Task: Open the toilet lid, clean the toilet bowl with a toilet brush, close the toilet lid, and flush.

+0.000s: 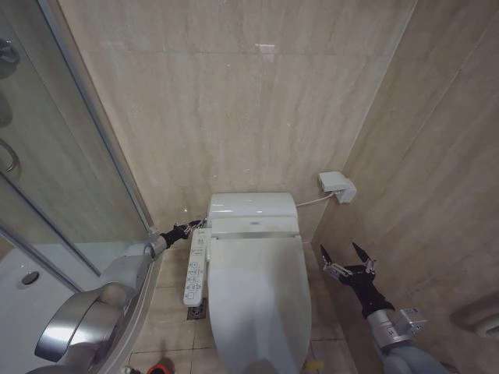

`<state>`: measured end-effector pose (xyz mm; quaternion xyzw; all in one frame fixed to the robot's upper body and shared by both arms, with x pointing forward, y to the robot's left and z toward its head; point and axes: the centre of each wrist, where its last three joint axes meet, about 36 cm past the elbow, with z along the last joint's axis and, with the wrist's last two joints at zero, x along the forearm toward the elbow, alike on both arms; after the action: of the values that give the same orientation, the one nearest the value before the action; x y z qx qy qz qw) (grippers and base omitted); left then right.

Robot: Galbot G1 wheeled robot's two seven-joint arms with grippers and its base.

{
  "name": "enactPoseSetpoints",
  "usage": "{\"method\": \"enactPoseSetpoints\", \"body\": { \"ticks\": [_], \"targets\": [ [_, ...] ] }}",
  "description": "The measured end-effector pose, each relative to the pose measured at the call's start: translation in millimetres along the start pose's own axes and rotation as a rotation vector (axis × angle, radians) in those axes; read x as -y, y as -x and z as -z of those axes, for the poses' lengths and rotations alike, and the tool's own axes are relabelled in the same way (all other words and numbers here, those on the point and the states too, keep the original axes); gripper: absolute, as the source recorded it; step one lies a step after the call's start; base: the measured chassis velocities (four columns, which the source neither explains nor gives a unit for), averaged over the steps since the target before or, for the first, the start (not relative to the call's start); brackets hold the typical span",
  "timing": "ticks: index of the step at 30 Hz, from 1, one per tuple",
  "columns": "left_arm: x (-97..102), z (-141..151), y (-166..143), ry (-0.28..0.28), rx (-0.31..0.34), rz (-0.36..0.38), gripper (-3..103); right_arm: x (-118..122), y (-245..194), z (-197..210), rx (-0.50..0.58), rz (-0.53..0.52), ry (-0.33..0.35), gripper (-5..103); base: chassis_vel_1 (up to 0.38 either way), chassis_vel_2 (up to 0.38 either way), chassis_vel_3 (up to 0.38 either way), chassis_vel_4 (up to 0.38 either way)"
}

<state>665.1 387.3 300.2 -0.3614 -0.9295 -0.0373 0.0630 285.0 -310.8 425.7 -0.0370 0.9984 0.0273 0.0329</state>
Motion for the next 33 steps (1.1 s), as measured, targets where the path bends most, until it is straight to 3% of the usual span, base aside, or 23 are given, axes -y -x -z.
{"method": "enactPoseSetpoints", "body": {
  "ticks": [33],
  "targets": [
    [-6.5, -7, -16, -0.016, -0.041, 0.029, 0, 0, 0, 0, 0.0, 0.0, 0.0, 100, 0.0, 0.0, 0.0, 0.0]
  ]
}}
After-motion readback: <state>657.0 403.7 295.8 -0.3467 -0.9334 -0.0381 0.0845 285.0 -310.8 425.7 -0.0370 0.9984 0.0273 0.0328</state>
